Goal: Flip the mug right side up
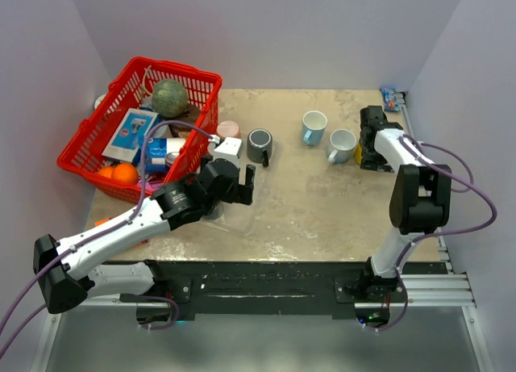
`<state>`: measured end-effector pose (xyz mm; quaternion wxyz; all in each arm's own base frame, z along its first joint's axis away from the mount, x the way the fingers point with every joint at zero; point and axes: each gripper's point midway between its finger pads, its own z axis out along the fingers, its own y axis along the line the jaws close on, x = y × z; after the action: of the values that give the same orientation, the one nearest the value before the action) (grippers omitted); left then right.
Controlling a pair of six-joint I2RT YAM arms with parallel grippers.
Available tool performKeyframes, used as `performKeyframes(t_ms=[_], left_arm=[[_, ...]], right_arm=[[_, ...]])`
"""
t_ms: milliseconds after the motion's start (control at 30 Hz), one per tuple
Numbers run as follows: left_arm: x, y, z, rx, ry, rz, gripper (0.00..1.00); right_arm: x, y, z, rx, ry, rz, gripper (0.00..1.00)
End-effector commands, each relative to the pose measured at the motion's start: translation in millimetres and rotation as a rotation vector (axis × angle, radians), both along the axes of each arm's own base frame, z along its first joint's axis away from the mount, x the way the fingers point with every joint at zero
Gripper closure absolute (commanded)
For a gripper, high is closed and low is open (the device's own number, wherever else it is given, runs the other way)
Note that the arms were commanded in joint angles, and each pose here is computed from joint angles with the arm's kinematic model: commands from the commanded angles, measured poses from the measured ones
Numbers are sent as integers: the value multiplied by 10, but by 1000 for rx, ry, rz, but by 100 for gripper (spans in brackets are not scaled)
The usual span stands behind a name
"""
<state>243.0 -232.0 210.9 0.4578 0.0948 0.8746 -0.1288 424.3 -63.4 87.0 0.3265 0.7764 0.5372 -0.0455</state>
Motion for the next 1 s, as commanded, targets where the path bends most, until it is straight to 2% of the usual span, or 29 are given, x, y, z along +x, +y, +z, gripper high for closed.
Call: performKeyframes(t_ms=[0,67,233,333,367,467,500,633,767,967], left_arm=[[80,27,291,-57,-51,50,6],[85,37,317,-61,-58,55,6],[91,5,329,-79,-59,44,3],[138,-90,330,-112,-60,21,1],[163,-135,290,-110,-54,10,1],[264,-327,268,-131,-72,-55,1],[322,-393,302,-158,-88,-58,1],[541,-622,186,-195,-46,-55,1],[862,-866,-43,-175,-4,22,1],[1330,-944,-392,-90,2,200,6]], right_arm=[[-9,-108,436,-101,-88,50,17],[-32,-85,537,-142,-94,121,11],[-181,-49,684,-204,-113,250,3],[-248,55,806,-254,-132,422,1],[-286,98,899,-313,-141,531,1],[-420,305,853,-340,-141,750,1],[-462,453,947,-327,-195,837,1],[-757,767,765,-293,-215,1055,1],[-1010,944,710,-284,-253,1168,1],[-1233,1033,704,-286,-299,1223,1]])
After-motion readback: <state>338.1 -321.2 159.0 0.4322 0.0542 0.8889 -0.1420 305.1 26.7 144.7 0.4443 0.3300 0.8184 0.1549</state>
